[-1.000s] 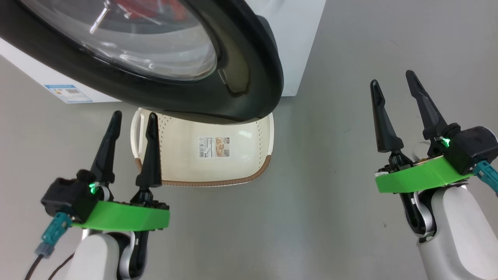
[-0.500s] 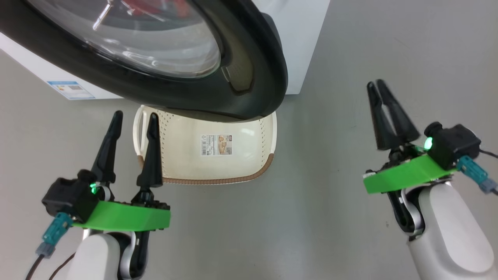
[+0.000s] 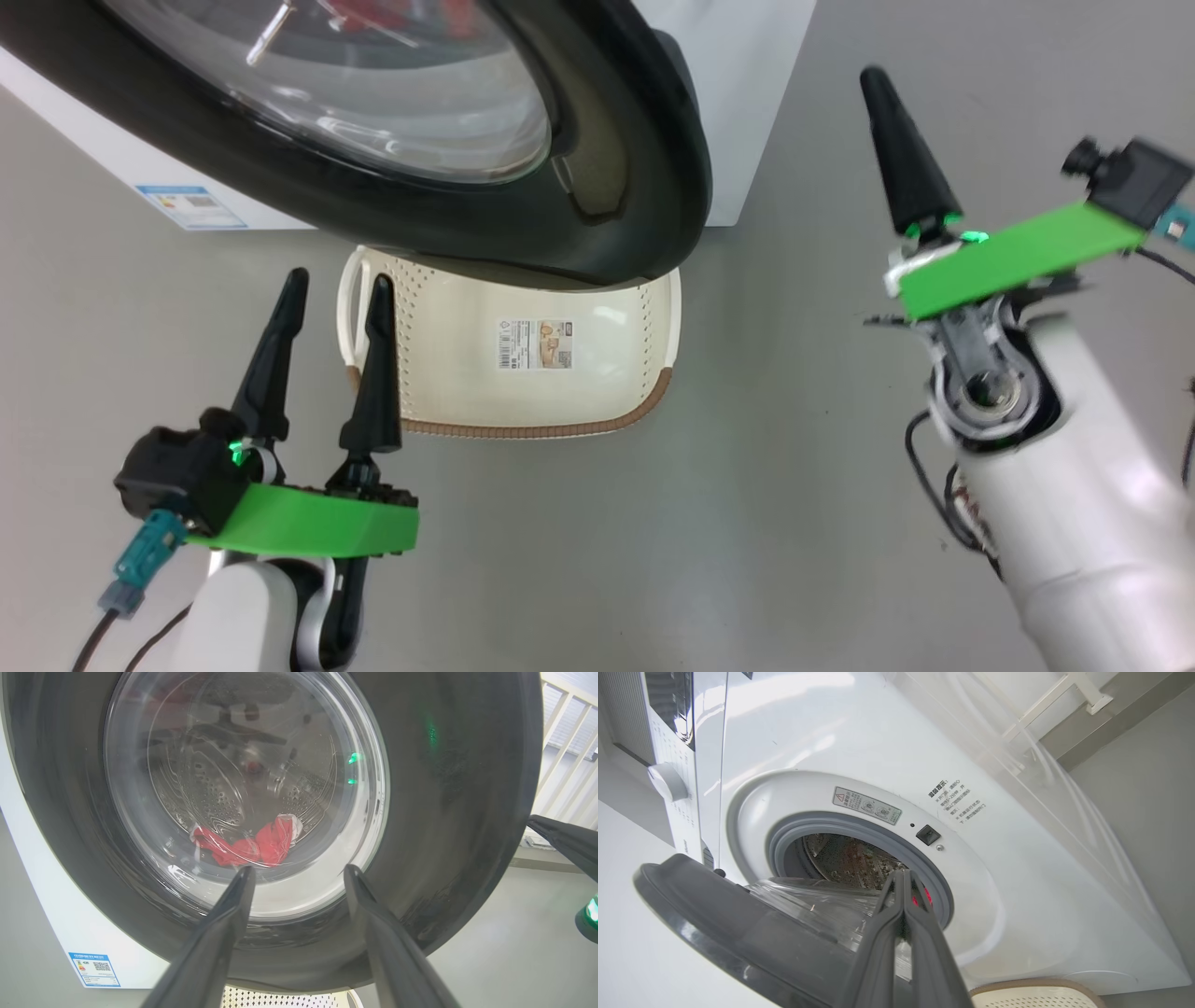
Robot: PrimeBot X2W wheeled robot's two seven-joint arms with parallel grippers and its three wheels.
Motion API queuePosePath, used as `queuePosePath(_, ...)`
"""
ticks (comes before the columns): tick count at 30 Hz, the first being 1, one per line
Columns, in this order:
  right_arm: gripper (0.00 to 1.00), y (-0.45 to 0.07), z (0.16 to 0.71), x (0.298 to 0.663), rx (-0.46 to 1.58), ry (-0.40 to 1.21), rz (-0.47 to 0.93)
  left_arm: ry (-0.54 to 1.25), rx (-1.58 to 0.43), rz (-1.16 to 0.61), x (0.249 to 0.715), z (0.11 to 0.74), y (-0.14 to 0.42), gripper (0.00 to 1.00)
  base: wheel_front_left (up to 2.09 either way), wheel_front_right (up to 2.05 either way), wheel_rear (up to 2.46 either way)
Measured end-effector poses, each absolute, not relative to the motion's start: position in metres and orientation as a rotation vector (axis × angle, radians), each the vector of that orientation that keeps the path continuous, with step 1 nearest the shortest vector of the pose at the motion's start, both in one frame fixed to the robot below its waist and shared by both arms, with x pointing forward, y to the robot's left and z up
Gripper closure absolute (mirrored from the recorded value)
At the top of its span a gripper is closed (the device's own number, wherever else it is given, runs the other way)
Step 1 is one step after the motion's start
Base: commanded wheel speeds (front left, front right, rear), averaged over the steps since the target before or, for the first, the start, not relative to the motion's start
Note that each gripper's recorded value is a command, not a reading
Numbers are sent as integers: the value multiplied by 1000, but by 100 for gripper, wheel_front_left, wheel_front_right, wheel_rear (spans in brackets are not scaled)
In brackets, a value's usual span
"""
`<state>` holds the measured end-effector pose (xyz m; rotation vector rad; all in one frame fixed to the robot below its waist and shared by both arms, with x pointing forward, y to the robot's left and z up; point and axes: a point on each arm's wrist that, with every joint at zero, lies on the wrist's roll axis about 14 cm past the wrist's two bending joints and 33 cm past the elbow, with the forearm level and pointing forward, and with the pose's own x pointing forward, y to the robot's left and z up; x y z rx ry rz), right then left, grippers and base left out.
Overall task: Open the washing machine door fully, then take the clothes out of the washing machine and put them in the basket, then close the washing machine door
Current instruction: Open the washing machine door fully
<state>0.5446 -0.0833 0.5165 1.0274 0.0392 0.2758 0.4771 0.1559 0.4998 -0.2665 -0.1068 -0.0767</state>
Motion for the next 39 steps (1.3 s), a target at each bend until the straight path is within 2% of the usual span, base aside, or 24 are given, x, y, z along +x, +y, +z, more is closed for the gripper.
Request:
queuePosePath(8, 100, -56, 527, 558, 1404, 272, 429, -107, -259, -63, 474, 500, 162, 0, 0, 0, 0)
queuePosePath(17, 100, -22, 541, 560, 1597, 508, 650, -101, -257, -57, 474, 498, 164, 0, 0, 0, 0)
queuePosePath(26, 100, 9, 551, 551, 1584, 693, 834, -98, -255, -52, 473, 496, 166, 0, 0, 0, 0)
queuePosePath(39, 100, 15, 546, 545, 1537, 746, 861, -96, -255, -51, 473, 496, 166, 0, 0, 0, 0)
